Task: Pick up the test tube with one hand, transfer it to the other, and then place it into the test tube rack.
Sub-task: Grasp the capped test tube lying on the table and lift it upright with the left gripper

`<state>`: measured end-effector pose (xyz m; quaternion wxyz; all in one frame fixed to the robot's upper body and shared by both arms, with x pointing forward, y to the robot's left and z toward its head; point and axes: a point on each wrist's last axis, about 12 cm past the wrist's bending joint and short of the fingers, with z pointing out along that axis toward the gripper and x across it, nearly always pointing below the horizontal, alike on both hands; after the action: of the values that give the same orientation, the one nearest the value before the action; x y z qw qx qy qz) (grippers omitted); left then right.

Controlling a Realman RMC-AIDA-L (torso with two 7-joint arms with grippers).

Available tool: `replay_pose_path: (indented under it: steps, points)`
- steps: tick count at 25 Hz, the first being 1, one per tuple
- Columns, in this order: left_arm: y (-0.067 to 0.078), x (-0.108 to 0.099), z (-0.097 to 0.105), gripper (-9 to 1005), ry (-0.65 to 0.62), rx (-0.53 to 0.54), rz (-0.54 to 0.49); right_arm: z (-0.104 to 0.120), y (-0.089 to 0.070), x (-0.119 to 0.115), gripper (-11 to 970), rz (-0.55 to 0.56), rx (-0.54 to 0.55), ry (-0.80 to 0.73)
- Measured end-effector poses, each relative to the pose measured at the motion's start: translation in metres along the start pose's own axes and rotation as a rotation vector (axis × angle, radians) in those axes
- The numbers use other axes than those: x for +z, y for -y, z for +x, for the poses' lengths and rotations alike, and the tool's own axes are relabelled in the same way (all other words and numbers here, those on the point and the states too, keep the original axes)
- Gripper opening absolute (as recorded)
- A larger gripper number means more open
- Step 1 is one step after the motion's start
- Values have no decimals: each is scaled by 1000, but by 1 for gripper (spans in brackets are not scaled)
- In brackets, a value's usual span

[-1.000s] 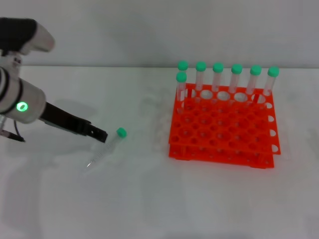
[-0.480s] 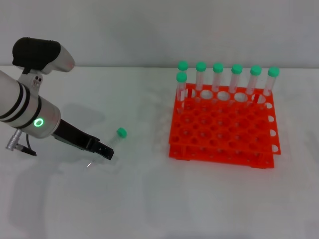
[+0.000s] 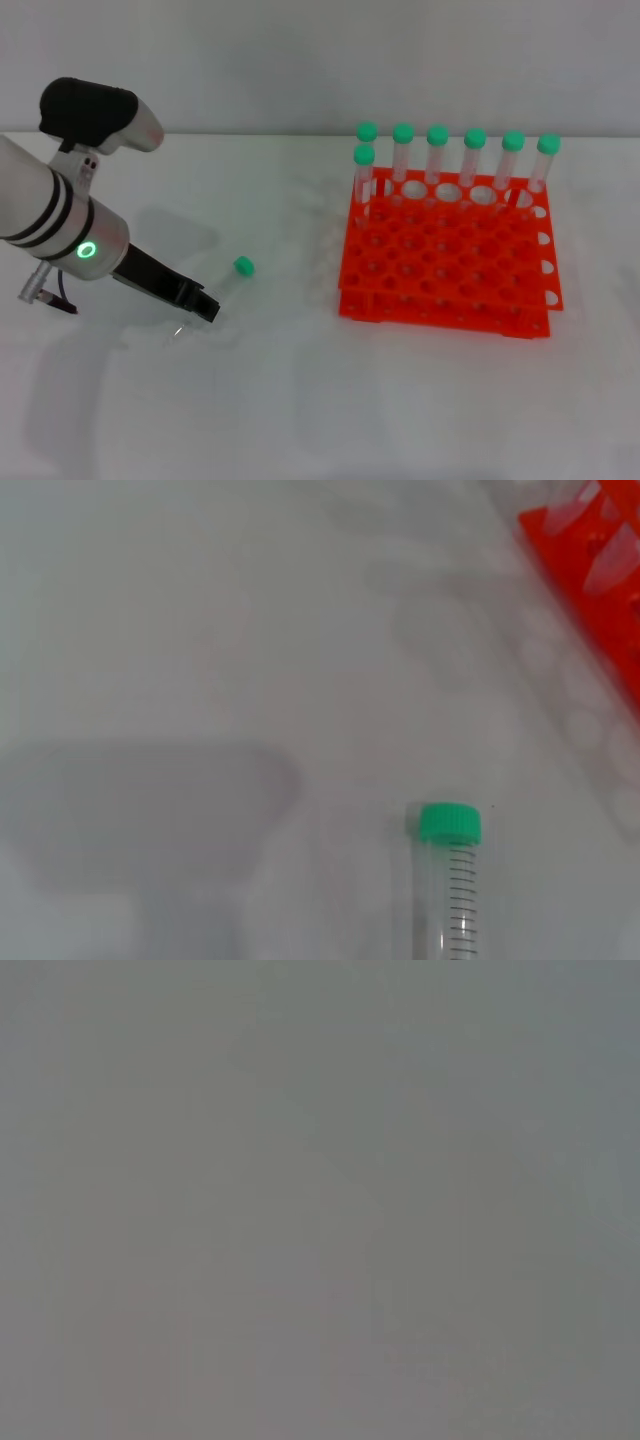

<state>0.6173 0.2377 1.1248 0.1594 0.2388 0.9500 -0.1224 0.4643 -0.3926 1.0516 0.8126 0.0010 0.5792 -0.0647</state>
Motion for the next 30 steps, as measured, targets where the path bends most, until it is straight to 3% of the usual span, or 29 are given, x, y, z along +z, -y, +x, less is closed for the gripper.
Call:
replay_pose_path:
  steps: [7, 20, 30]
  points:
    - [-1, 4, -1, 544, -12, 18, -39, 0, 0, 0, 871, -1, 0, -1]
    - [1, 9, -9, 537, -13, 36, -54, 1, -1, 2, 871, -2, 2, -3]
    - [5, 16, -12, 367, -42, 50, -56, 1, -2, 4, 870, -3, 3, -1]
